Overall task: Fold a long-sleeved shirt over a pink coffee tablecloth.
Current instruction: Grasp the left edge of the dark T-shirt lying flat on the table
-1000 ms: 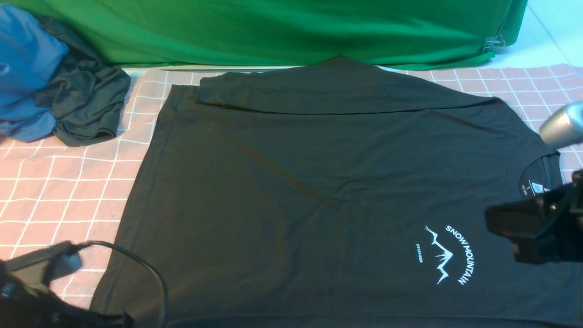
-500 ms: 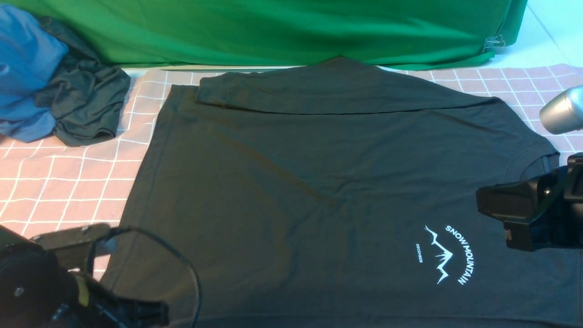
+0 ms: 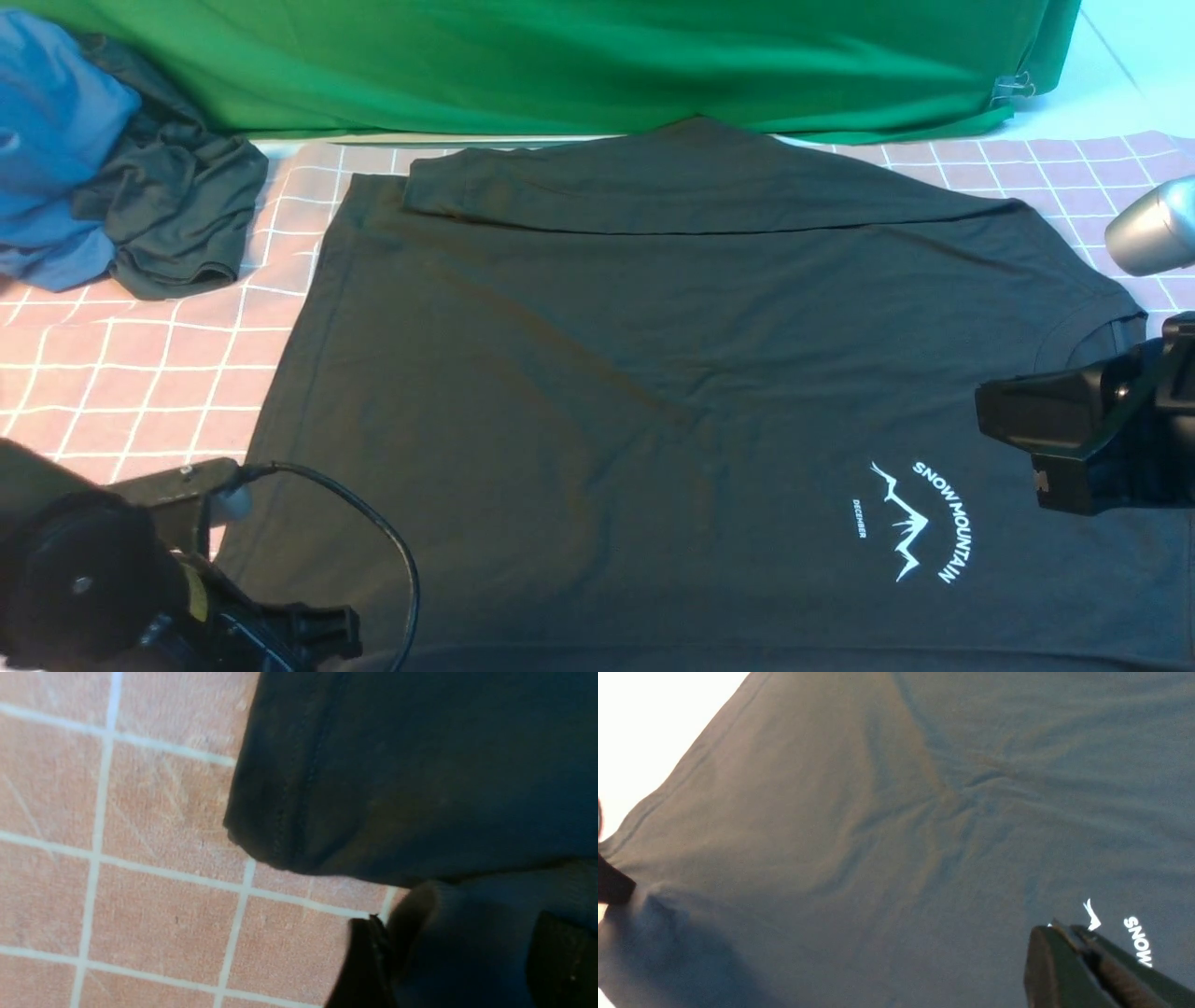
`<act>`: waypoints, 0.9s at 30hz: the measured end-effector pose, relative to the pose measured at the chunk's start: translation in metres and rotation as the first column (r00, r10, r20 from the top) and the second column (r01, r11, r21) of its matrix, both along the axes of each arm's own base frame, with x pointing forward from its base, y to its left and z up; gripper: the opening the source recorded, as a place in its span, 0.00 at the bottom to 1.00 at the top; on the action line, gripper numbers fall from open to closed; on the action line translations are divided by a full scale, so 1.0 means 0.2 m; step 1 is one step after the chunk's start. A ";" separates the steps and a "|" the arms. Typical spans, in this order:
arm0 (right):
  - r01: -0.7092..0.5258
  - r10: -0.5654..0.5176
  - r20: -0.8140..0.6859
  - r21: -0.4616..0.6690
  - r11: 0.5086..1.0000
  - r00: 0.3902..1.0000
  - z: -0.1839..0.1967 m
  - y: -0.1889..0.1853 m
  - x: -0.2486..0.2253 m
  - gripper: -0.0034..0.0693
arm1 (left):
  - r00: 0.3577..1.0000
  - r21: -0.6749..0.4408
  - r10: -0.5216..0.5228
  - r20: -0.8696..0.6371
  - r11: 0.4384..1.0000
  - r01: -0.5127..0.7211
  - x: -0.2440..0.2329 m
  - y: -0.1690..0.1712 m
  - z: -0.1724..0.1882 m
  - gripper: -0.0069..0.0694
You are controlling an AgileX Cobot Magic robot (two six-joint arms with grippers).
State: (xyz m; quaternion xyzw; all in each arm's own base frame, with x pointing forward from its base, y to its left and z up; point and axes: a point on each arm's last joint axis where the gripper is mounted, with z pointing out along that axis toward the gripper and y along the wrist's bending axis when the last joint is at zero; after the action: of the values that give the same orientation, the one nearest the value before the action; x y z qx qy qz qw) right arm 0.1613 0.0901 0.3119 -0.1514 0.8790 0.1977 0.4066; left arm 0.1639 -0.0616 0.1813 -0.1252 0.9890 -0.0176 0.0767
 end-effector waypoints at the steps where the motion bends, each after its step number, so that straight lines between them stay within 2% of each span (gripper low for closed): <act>1: 0.000 0.000 0.001 0.000 1.000 1.000 0.00 0.00 0.00 0.10 | 1.000 0.004 0.001 -0.012 1.000 -0.001 0.01 0.00 -0.02 0.71; 6: 0.001 -0.001 0.001 0.001 1.000 1.000 0.00 0.00 0.00 0.10 | 0.998 0.017 0.003 -0.055 1.000 -0.002 0.04 -0.02 -0.09 0.69; 8: 0.001 -0.001 0.001 0.001 1.000 1.000 0.00 0.00 0.00 0.10 | 0.998 0.016 -0.001 -0.062 1.000 0.002 0.05 -0.03 -0.10 0.66; 10: 0.001 -0.001 0.001 0.001 1.000 1.000 0.00 0.00 0.00 0.10 | 0.998 0.008 -0.011 -0.067 1.000 0.012 0.06 -0.03 -0.10 0.59; 12: 0.001 -0.001 0.001 0.001 1.000 1.000 0.00 0.00 0.00 0.10 | 0.997 -0.005 -0.031 -0.065 1.000 0.030 0.06 -0.04 -0.10 0.47; 14: 0.001 -0.001 0.001 0.001 1.000 1.000 0.00 0.00 0.00 0.10 | 0.997 -0.017 -0.041 -0.067 0.999 0.040 0.06 -0.05 -0.10 0.30; 17: 0.001 -0.001 0.001 0.001 1.000 1.000 0.00 0.00 0.00 0.10 | 0.996 -0.022 -0.056 -0.071 0.998 0.054 0.06 -0.05 -0.10 0.17; 23: 0.001 -0.001 0.001 0.001 1.000 1.000 0.00 0.00 0.00 0.11 | 0.981 -0.024 -0.059 -0.182 0.998 0.056 0.03 -0.05 -0.06 0.17; 27: 0.001 -0.001 0.002 0.001 1.000 1.000 0.00 0.00 0.00 0.11 | 0.987 -0.057 -0.056 -0.153 0.997 0.048 0.02 -0.06 0.02 0.17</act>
State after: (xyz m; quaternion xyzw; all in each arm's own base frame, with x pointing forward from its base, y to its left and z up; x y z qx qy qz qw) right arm 0.1616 0.0901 0.3121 -0.1511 0.8785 0.1978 0.4078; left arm 0.1681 -0.0744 0.1860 -0.1024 0.9941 -0.0364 -0.0040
